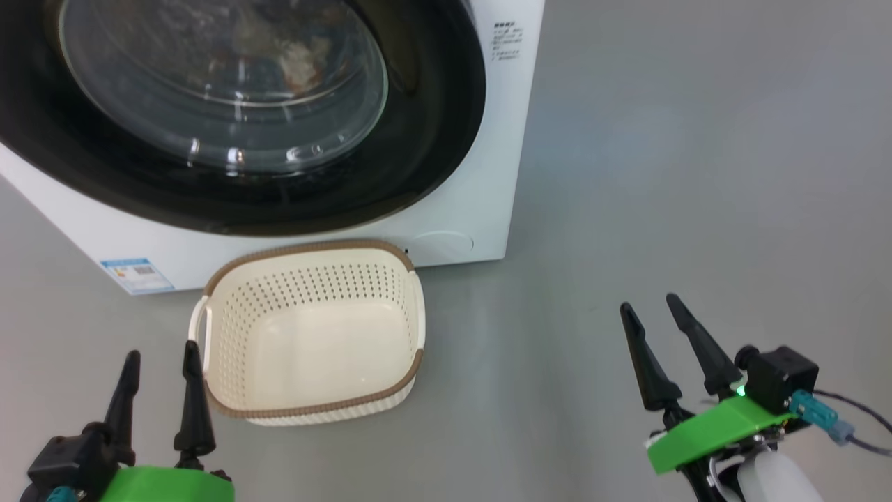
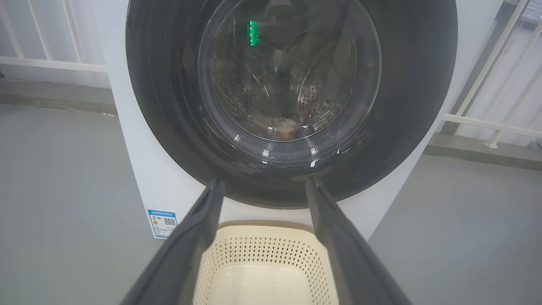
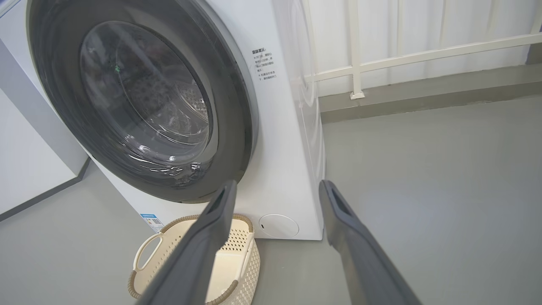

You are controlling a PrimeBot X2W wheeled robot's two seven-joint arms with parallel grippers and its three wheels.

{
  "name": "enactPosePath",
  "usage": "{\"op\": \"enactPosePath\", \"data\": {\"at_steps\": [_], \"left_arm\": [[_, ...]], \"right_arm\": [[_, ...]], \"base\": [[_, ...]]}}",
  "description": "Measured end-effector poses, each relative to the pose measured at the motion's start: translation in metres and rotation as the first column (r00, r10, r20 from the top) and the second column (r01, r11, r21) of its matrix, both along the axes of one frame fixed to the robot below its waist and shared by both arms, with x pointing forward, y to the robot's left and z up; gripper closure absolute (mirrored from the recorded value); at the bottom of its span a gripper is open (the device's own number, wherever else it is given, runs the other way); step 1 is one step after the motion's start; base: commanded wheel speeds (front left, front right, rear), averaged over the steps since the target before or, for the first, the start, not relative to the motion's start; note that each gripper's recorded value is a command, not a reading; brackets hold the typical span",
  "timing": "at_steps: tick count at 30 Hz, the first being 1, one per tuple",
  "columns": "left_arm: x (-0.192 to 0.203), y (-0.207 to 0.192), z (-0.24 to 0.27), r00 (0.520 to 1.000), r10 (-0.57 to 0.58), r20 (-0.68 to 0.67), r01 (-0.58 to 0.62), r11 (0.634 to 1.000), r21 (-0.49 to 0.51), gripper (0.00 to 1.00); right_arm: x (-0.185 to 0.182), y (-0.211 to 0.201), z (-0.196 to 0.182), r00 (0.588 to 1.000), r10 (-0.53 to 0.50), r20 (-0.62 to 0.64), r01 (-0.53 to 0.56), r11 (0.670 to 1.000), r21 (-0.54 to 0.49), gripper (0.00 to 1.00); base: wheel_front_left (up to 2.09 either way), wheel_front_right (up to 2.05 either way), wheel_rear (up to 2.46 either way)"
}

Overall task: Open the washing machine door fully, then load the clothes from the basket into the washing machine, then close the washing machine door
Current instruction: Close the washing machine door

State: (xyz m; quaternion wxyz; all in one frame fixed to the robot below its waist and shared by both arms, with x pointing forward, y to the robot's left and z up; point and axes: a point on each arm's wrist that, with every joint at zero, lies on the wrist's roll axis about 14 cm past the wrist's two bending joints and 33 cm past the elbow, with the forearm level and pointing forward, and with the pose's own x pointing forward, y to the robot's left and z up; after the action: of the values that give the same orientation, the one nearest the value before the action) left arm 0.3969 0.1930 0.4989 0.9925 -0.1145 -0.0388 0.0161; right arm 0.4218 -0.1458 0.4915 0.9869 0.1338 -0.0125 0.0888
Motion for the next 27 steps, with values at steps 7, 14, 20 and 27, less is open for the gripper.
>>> {"op": "enactPosePath", "data": {"at_steps": [7, 14, 20, 27], "left_arm": [[-0.011, -0.002, 0.013, 0.999, -0.006, 0.034, 0.006, 1.000, 0.002, 0.00], [-0.032, 0.001, 0.014, 0.999, 0.006, 0.034, -0.007, 1.000, 0.014, 0.00], [-0.049, 0.005, 0.015, 0.999, 0.021, 0.034, -0.022, 0.999, 0.026, 0.00], [-0.054, 0.007, 0.014, 0.999, 0.025, 0.031, -0.026, 0.999, 0.029, 0.00]], "right_arm": [[-0.024, -0.011, 0.006, 0.999, -0.042, 0.016, 0.042, 0.999, -0.001, 0.00], [-0.045, -0.019, 0.011, 0.997, -0.073, 0.029, 0.073, 0.997, 0.008, 0.00], [-0.058, -0.021, 0.015, 0.995, -0.087, 0.041, 0.086, 0.996, 0.020, 0.00], [-0.060, -0.016, 0.019, 0.996, -0.076, 0.055, 0.076, 0.997, 0.011, 0.00]], "base": [[0.00, 0.00, 0.00], [0.00, 0.00, 0.00], [0.00, 0.00, 0.00], [0.00, 0.00, 0.00]]}}
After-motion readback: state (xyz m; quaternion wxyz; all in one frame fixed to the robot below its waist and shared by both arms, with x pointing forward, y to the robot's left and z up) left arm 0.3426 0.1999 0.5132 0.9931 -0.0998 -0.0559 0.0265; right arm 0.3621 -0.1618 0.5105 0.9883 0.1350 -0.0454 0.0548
